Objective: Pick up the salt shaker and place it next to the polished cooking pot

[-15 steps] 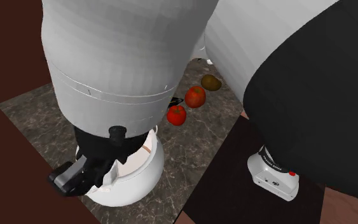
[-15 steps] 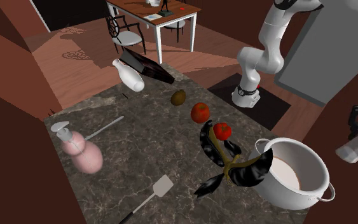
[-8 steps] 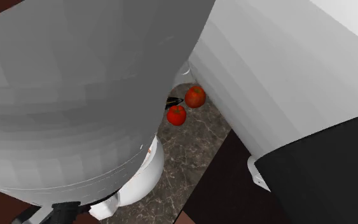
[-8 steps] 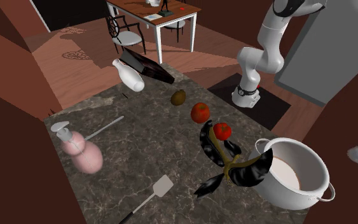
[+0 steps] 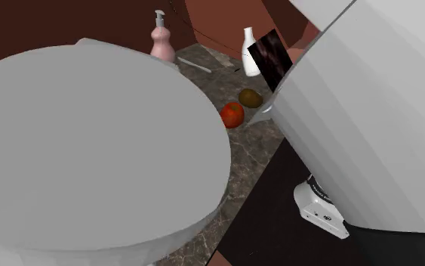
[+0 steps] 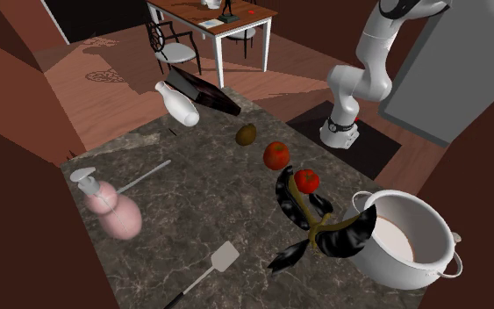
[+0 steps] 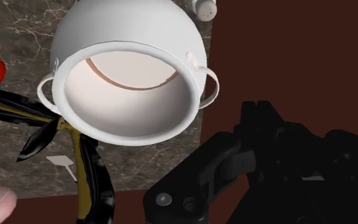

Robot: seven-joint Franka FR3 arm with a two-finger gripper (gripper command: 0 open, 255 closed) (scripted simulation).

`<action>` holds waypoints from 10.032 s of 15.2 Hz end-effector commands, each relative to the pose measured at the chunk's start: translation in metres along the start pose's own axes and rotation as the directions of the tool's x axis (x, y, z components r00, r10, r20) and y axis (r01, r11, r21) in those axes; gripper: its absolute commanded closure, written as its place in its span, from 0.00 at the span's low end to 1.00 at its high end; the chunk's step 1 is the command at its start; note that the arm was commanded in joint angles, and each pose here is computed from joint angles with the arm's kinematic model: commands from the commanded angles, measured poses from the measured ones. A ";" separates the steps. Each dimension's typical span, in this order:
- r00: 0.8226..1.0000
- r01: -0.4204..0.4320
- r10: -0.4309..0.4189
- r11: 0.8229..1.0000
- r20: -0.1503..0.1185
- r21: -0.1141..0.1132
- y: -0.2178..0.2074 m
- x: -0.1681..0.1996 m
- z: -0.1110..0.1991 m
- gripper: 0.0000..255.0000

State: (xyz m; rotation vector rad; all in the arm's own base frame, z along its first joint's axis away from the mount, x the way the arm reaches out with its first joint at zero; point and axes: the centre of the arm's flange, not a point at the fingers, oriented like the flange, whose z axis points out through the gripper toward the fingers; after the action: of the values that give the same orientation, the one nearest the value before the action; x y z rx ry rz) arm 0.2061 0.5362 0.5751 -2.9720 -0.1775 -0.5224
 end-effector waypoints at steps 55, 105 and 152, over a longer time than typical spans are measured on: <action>0.972 -0.216 0.220 0.975 0.078 -0.054 0.014 -0.051 0.181 1.00; 0.972 -0.216 0.220 0.975 0.078 -0.054 0.095 0.176 0.061 1.00; 0.972 -0.216 0.220 0.975 0.078 -0.054 0.236 0.334 0.263 1.00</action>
State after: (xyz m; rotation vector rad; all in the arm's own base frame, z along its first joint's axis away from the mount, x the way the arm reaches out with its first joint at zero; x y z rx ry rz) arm 0.6369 0.3705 0.4264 -3.0074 0.1547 -0.3793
